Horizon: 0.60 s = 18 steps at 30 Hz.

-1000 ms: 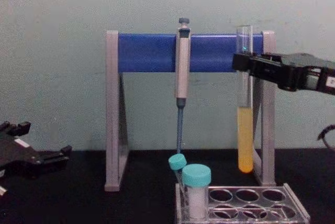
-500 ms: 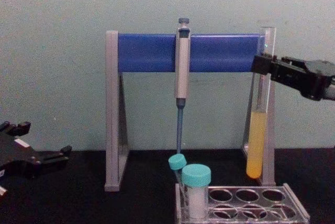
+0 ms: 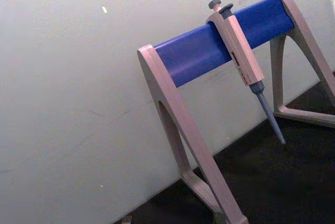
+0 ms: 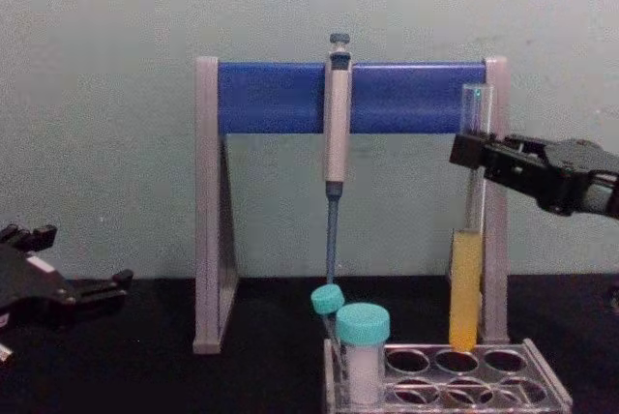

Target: Pick up the test tube from the test tube rack, shake it, then place it back into the test tube rack.

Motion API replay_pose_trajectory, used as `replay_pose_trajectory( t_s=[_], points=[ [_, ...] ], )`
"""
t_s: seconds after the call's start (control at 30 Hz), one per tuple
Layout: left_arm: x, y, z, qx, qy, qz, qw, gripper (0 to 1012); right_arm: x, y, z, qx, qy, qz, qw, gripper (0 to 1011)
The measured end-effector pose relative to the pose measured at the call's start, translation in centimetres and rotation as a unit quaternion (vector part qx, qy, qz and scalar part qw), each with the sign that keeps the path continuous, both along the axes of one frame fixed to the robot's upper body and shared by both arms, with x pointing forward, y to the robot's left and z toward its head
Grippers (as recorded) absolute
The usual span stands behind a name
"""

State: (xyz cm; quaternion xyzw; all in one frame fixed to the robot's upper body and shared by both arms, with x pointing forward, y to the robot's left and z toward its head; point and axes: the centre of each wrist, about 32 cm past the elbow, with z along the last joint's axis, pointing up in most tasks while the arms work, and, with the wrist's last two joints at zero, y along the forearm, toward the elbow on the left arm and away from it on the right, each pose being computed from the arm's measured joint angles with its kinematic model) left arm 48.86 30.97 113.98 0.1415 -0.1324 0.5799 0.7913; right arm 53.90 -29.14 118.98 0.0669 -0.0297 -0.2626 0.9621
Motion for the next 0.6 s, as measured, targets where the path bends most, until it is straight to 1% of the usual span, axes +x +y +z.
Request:
replay_pose_trajectory(
  t_s=[0.6],
  points=[
    [0.0,0.0,0.0,0.0,0.0,0.0,1.0,1001,0.82,0.49,-0.83,-0.013,0.01,-0.007,0.9998,223]
  ],
)
